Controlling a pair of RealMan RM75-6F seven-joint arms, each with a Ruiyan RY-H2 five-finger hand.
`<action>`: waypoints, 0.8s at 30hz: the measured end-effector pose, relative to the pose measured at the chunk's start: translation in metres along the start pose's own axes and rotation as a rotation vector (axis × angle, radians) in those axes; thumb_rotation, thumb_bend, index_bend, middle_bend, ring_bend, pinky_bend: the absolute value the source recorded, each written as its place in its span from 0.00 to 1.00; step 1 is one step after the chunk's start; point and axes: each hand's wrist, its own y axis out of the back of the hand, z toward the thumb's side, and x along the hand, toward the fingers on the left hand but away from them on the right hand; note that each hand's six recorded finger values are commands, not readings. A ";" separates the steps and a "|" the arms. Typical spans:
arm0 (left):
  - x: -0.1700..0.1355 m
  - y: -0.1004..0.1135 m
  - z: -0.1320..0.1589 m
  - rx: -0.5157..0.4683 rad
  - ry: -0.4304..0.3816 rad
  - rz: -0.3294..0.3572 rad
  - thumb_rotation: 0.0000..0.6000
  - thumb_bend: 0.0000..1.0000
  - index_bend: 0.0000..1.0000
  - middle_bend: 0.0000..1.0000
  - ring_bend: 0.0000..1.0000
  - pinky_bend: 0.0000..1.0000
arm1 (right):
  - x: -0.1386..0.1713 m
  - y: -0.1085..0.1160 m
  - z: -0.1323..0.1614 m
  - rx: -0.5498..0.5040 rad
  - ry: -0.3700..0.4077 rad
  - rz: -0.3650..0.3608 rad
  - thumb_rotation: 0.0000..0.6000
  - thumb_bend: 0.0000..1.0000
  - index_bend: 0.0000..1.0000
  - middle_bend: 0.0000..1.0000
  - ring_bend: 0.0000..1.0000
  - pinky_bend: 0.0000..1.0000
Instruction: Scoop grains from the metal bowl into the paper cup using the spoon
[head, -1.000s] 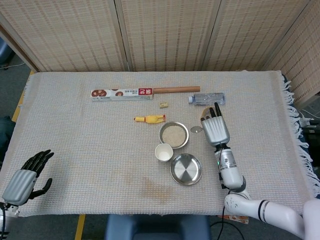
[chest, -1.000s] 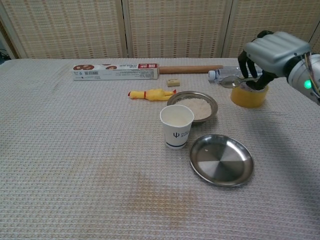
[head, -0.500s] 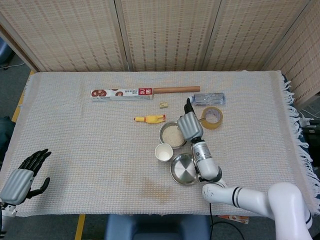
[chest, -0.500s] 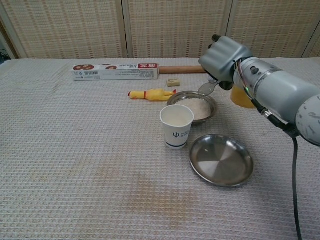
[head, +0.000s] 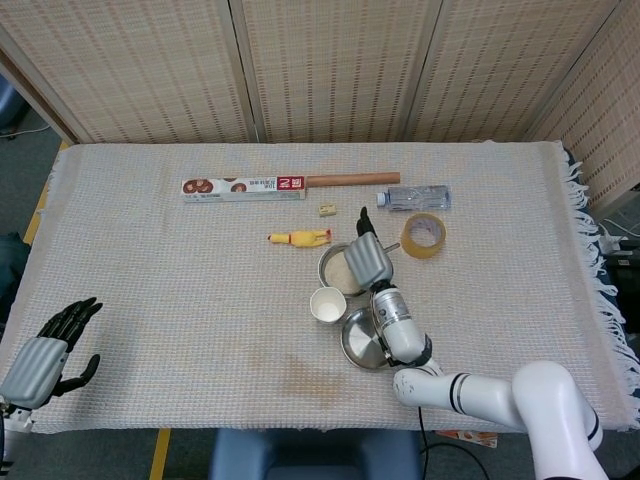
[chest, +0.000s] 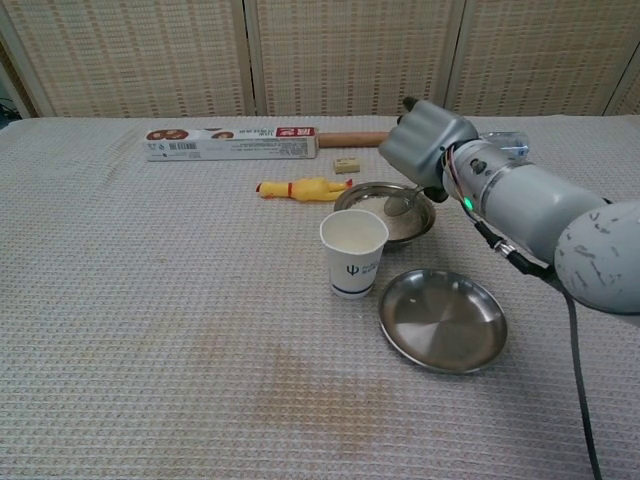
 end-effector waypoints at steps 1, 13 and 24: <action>0.000 0.000 0.000 0.000 -0.001 -0.002 1.00 0.47 0.00 0.00 0.00 0.13 | 0.000 0.001 0.002 -0.001 0.004 0.000 1.00 0.35 0.82 0.56 0.14 0.05; -0.001 0.000 0.002 0.000 -0.010 -0.004 1.00 0.47 0.00 0.00 0.00 0.13 | 0.002 0.003 0.021 -0.067 0.049 0.019 1.00 0.35 0.82 0.56 0.14 0.05; -0.002 -0.001 0.002 0.001 -0.011 -0.006 1.00 0.47 0.00 0.00 0.00 0.13 | 0.007 0.002 0.019 -0.217 0.057 0.079 1.00 0.35 0.82 0.56 0.14 0.05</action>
